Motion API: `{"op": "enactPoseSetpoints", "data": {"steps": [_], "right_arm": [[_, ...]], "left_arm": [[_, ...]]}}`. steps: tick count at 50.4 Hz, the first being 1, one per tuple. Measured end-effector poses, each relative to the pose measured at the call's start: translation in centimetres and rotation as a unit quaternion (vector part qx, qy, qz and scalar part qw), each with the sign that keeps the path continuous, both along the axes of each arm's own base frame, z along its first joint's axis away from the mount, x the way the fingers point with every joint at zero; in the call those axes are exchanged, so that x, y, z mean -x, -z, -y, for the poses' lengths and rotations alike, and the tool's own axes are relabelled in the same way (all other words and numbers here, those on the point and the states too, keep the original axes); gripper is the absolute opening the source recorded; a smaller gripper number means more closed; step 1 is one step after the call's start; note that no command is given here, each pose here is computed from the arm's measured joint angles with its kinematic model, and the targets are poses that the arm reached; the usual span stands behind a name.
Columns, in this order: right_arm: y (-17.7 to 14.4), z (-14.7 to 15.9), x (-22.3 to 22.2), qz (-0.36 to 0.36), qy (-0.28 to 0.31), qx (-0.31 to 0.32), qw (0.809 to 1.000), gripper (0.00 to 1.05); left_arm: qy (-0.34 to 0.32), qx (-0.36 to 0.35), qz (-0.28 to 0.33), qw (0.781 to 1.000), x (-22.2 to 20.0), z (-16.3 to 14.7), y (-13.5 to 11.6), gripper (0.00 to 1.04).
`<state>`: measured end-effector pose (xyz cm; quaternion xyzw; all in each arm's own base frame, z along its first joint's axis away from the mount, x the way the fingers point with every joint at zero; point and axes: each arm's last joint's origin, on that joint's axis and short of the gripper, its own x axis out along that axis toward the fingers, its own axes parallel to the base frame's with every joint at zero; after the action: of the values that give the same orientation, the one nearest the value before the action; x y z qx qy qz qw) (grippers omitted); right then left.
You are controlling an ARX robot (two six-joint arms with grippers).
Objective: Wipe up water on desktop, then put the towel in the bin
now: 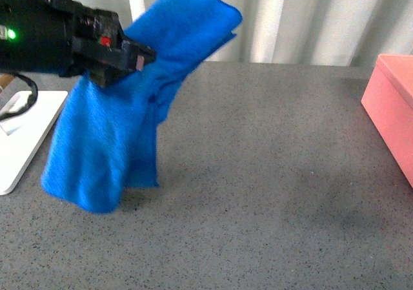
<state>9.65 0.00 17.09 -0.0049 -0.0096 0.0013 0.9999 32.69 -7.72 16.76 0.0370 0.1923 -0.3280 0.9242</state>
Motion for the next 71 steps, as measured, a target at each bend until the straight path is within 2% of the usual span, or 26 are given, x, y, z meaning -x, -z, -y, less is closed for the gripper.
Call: {"op": "enactPoseSetpoints", "data": {"steps": [10, 20, 48, 51, 53, 58, 71], "right_arm": [[0.0, 0.0, 0.0, 0.0, 0.0, 0.0, 1.0, 0.98], [0.0, 0.0, 0.0, 0.0, 0.0, 0.0, 1.0, 0.98], [0.0, 0.0, 0.0, 0.0, 0.0, 0.0, 1.0, 0.98], [0.1, 0.0, 0.0, -0.031, -0.039, 0.014, 0.999, 0.98], [0.4, 0.0, -0.1, -0.086, -0.092, 0.024, 0.992, 0.98], [1.1, -0.1, -0.5, -0.135, -0.175, 0.022, 0.975, 0.98], [-1.6, 0.0, -3.7, -0.079, -0.212, 0.063, 0.972, 0.98]], "left_arm": [[0.087, 0.072, -0.01, 0.994, 2.4, 2.5, 1.2, 0.04], [0.132, 0.133, -0.002, 0.982, 3.4, 4.1, 0.6, 0.04], [0.118, 0.179, 0.021, 0.977, 2.3, 5.6, -2.0, 0.04], [0.117, 0.179, 0.021, 0.977, 2.3, 5.8, -2.1, 0.04], [0.114, 0.18, 0.021, 0.977, 2.3, 5.8, -2.1, 0.04], [0.114, 0.185, 0.025, 0.976, 2.1, 6.1, -2.5, 0.04], [0.108, 0.199, 0.038, 0.973, 1.6, 7.1, -3.9, 0.04]]}}
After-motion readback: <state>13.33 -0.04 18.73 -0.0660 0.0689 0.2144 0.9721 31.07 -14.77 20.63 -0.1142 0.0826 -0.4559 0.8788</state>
